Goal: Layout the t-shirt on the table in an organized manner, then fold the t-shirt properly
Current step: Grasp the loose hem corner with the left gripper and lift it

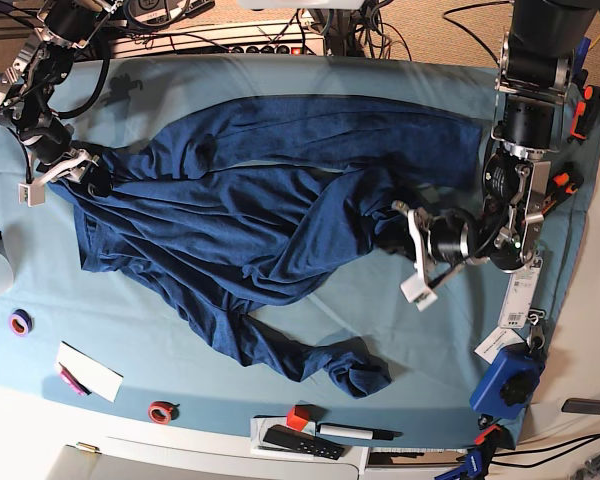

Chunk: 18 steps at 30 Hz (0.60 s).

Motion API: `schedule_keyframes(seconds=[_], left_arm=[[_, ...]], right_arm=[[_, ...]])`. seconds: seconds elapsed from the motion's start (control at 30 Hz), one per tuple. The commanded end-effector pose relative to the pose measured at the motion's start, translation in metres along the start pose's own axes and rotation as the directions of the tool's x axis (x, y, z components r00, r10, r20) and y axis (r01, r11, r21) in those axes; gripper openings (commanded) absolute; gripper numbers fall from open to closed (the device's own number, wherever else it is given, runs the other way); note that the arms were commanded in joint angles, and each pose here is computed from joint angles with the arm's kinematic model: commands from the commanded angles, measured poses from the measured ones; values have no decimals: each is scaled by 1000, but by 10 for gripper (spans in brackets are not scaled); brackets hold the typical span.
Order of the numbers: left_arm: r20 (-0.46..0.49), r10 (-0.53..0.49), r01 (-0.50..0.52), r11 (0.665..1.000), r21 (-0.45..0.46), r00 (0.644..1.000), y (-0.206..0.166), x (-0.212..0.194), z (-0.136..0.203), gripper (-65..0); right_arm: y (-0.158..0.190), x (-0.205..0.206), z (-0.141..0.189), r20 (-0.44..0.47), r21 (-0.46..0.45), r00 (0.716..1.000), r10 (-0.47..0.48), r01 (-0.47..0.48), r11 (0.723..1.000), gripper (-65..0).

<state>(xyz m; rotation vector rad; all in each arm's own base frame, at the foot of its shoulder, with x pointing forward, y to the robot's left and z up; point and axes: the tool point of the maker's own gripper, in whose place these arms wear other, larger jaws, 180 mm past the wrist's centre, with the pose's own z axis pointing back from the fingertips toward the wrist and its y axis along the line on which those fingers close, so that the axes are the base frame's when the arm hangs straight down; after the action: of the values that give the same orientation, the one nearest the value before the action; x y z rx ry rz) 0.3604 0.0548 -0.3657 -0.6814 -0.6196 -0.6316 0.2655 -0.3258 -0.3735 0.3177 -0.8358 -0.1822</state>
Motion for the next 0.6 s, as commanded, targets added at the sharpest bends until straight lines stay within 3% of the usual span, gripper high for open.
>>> schedule_keyframes(seconds=[0.0, 0.37, 0.57], left_arm=[[83, -46, 46, 999, 4, 995, 2, 35, 10, -650], [235, -202, 181, 977, 109, 951, 16, 151, 52, -650], [244, -283, 243, 953, 182, 927, 22, 185, 70, -650]], right_arm=[[-1, 14, 4, 34, -1, 999, 20, -20, 1000, -280], [-1, 14, 4, 31, -1, 999, 21, -20, 1000, -280], [-1, 14, 4, 32, -2, 999, 20, -20, 1000, -280]])
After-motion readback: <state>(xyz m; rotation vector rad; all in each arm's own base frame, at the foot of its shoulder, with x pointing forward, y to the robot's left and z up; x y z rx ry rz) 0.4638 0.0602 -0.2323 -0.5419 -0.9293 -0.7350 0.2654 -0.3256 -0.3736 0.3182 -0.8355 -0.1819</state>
